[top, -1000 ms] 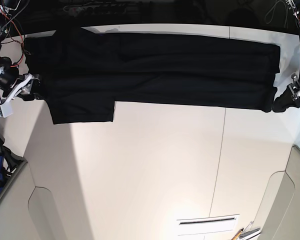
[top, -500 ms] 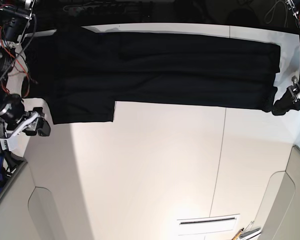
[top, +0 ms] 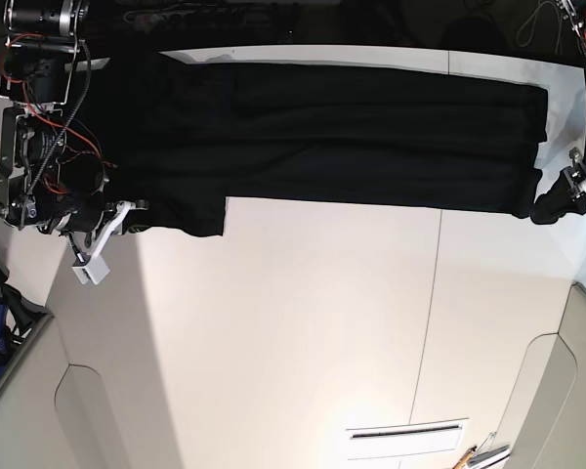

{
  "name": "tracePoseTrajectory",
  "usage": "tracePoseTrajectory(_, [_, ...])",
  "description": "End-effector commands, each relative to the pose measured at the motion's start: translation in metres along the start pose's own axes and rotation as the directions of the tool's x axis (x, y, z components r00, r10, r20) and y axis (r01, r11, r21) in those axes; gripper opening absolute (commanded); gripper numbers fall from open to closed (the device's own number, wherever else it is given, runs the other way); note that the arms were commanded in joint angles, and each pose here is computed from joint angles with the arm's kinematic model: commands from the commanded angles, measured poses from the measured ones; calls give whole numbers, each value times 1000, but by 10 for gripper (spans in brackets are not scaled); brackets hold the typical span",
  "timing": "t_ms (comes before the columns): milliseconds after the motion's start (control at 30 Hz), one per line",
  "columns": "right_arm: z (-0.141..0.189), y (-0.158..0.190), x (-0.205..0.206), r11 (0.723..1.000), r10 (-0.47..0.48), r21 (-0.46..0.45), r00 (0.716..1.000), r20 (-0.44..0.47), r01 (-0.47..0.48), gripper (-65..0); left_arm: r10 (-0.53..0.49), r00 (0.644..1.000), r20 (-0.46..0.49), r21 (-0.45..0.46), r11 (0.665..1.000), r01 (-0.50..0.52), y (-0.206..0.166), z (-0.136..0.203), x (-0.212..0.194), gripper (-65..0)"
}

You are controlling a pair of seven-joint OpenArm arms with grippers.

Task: Fold the T-shirt properly
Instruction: 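Grasp the folded strip's end near the right gripper with the right gripper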

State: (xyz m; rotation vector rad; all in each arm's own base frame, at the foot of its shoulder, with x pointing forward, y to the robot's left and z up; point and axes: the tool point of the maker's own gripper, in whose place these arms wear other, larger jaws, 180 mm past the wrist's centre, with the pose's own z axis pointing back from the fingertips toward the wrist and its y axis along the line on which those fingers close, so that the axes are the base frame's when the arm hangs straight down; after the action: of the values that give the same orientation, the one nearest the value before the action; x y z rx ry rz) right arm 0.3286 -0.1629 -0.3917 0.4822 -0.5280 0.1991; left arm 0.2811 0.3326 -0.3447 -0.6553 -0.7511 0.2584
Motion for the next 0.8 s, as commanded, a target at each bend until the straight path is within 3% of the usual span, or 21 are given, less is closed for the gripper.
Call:
tracePoseTrajectory(0, [13, 9, 23, 999, 45, 5, 996, 78, -46, -650, -38, 998, 45, -7, 999, 39, -5, 8, 20, -358])
tracePoseTrajectory(167, [35, 73, 20, 985, 157, 38, 972, 175, -166, -650, -40, 998, 43, -3, 999, 40, -5, 8, 20, -358])
tracePoseTrajectory(267, [44, 109, -3, 981, 168, 67, 965, 202, -184, -650, -40, 998, 43, -3, 999, 40, -5, 8, 20, -358])
tracePoseTrajectory(433, [58, 145, -54, 983, 135, 100, 977, 167, -153, -650, -40, 998, 43, -3, 999, 40, -5, 8, 20, -358])
tracePoseTrajectory(667, [80, 166, -99, 985, 132, 102, 986, 99, -142, -650, -39, 998, 46, -6, 999, 39, -5, 8, 21, -358])
tracePoseTrajectory(767, [85, 169, -97, 984, 135, 100, 983, 121, -147, -391, -39, 998, 45, -6, 999, 40, -5, 8, 21, -357])
